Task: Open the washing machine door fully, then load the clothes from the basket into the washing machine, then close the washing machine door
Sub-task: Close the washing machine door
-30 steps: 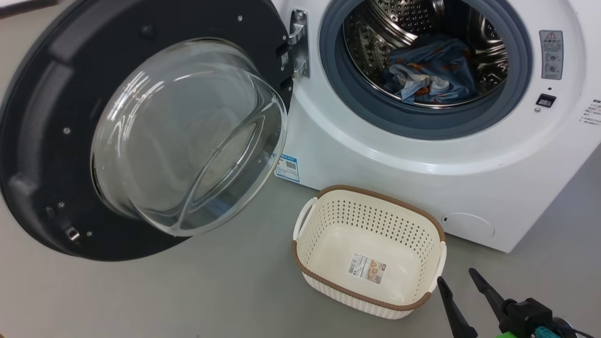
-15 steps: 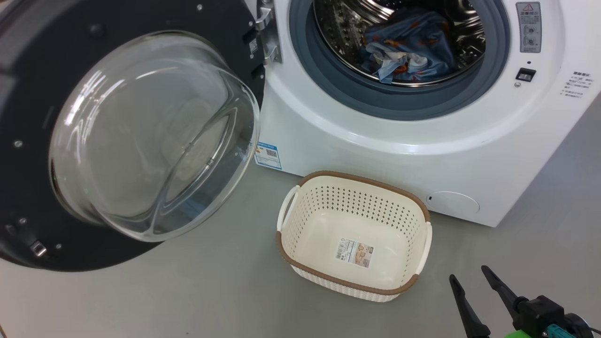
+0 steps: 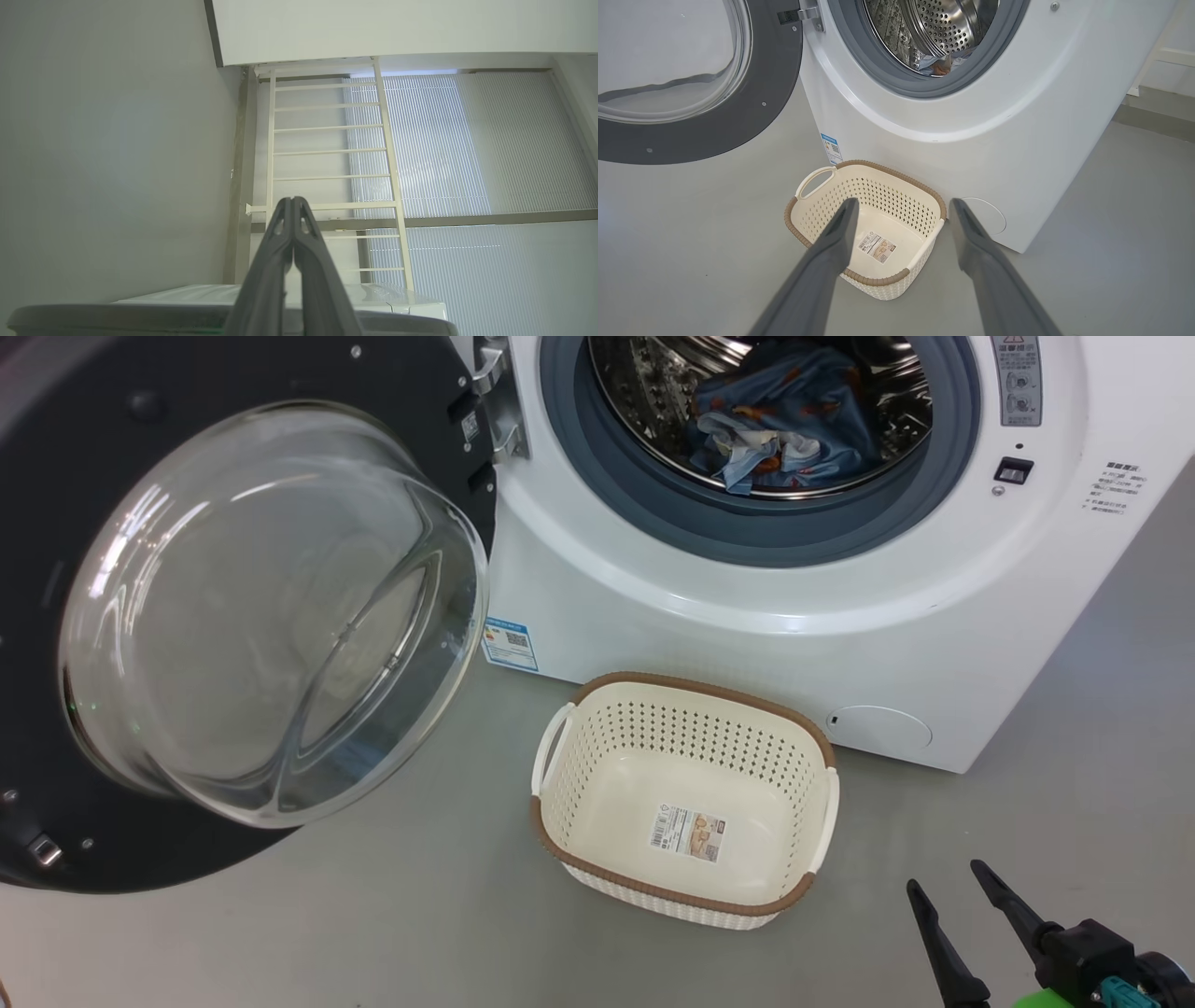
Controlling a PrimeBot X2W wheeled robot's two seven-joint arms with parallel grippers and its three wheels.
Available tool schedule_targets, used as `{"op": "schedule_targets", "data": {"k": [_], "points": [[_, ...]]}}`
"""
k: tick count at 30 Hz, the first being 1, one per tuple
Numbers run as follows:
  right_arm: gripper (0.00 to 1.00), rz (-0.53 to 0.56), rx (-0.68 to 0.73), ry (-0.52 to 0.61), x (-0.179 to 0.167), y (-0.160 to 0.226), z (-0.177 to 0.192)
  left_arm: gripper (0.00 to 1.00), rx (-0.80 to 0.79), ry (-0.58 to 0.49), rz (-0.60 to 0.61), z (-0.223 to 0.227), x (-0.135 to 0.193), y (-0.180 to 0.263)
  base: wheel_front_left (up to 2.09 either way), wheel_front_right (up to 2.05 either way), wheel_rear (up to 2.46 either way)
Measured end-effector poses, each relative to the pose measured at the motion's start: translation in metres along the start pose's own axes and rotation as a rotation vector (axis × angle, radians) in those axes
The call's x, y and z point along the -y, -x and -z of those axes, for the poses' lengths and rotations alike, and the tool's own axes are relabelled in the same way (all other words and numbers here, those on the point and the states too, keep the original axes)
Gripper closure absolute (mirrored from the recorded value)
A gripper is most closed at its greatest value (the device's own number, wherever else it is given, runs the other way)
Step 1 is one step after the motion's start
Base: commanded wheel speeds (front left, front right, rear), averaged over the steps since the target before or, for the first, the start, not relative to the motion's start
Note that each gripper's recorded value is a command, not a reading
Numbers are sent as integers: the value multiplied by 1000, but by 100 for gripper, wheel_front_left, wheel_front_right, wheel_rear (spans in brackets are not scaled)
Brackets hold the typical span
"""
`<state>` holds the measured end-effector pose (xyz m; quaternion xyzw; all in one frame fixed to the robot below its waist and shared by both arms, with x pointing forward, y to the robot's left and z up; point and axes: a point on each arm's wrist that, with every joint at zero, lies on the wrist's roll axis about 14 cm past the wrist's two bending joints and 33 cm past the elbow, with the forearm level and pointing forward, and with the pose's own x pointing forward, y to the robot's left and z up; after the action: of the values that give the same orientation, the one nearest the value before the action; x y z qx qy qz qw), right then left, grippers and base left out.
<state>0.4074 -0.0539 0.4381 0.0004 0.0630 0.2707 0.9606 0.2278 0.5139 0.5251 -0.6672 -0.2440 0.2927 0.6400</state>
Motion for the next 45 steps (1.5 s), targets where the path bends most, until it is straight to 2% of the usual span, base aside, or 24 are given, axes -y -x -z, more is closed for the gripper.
{"op": "schedule_targets", "data": {"k": [20, 31, 34, 45], "points": [[0, 14, 5, 9, 4, 8, -3, 100, -213, -19, 19, 51, 3, -4, 0, 0, 0], [0, 26, -8, 13, 11, 11, 2, 100, -302, -48, 12, 59, -1, -1, 0, 0, 0], [0, 28, -10, 11, 12, 11, 3, 100, -298, -91, -6, 58, -4, -1, 0, 0, 0], [0, 26, -18, 12, 14, 10, 6, 100, -297, -98, -11, 59, -6, -2, 0, 0, 0]]}}
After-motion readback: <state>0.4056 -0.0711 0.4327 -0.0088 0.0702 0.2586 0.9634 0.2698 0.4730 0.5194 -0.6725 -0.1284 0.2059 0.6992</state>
